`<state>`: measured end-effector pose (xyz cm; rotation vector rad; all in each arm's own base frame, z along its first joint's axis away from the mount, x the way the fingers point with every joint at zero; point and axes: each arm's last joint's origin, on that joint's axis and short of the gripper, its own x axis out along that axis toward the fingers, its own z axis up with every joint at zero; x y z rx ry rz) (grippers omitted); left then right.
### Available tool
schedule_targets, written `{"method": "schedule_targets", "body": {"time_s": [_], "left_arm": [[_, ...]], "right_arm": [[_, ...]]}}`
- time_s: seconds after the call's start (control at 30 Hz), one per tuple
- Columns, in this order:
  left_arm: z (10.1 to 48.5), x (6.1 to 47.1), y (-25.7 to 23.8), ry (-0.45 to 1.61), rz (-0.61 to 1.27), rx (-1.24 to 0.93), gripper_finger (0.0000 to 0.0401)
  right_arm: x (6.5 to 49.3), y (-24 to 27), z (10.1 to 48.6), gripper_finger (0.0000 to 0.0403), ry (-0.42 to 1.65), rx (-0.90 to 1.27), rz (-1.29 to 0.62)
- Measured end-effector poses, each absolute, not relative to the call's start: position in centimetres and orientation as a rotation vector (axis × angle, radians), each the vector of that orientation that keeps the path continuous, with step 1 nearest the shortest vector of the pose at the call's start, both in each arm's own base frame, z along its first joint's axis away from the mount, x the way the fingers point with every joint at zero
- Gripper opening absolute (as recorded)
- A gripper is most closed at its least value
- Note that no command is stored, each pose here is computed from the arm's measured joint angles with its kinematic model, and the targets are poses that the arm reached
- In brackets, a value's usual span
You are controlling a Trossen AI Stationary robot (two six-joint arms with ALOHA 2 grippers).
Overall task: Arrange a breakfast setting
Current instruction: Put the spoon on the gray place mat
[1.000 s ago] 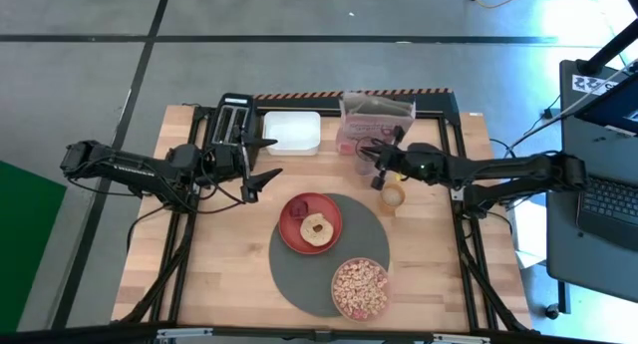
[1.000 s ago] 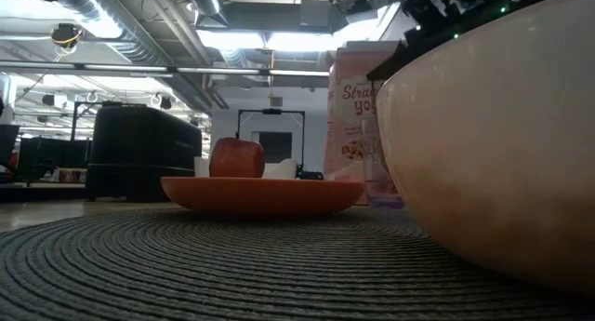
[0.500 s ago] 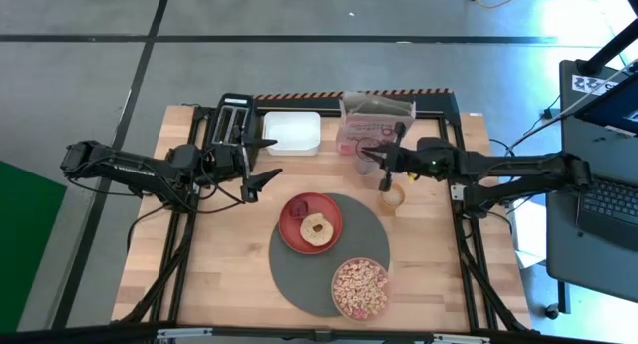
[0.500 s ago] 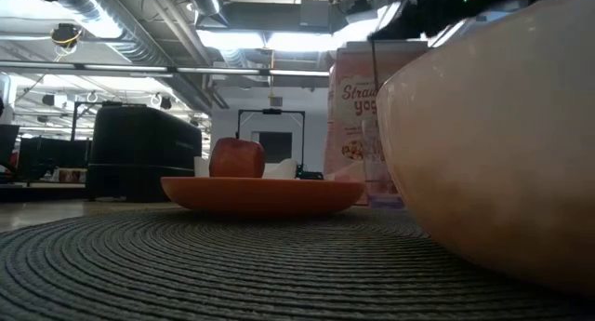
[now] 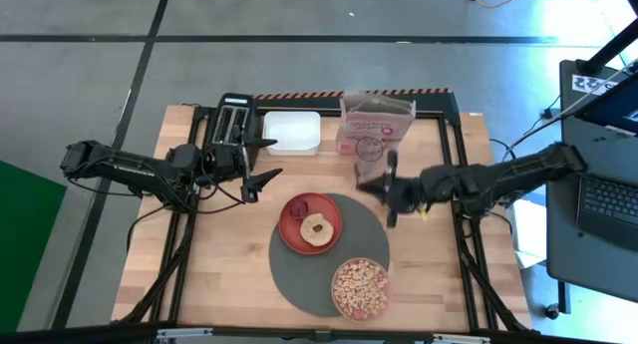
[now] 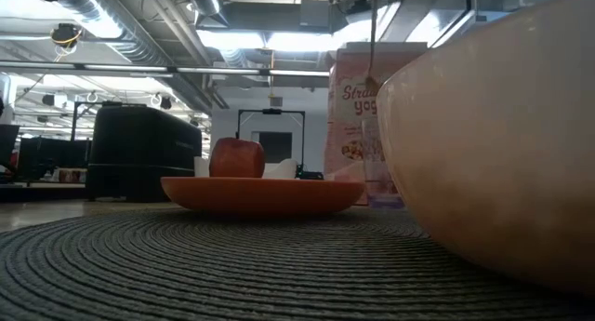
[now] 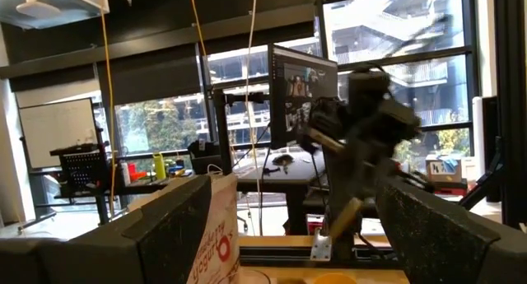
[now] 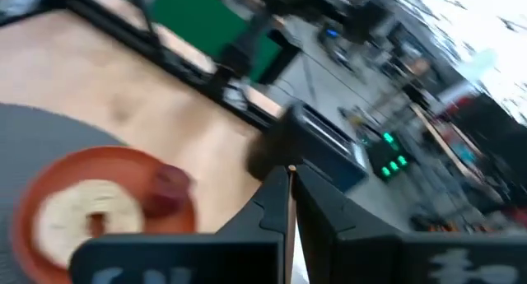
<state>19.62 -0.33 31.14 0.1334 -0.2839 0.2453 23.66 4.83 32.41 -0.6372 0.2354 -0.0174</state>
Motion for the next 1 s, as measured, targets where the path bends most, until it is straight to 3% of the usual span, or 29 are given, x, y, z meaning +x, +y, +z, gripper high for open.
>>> {"method": "schedule_targets", "body": {"time_s": [0.33,0.53,0.77,1.0], "left_arm": [[31.3,19.6,-0.3,-0.298,0.246,0.129,0.0334],[31.6,19.4,-0.3,-0.339,0.251,0.137,0.0334],[31.8,19.4,-0.3,-0.350,0.257,0.160,0.0334],[32.9,18.8,-0.3,-0.467,0.296,0.231,0.0334]], "right_arm": [[26.6,11.7,31.0,0.0011,0.250,-0.790,0.187],[29.1,15.1,30.9,0.0011,0.361,-0.936,0.255],[32.4,17.2,30.5,0.0011,0.517,-1.002,0.335],[33.7,18.4,31.4,0.0011,0.493,-0.965,0.423]]}}
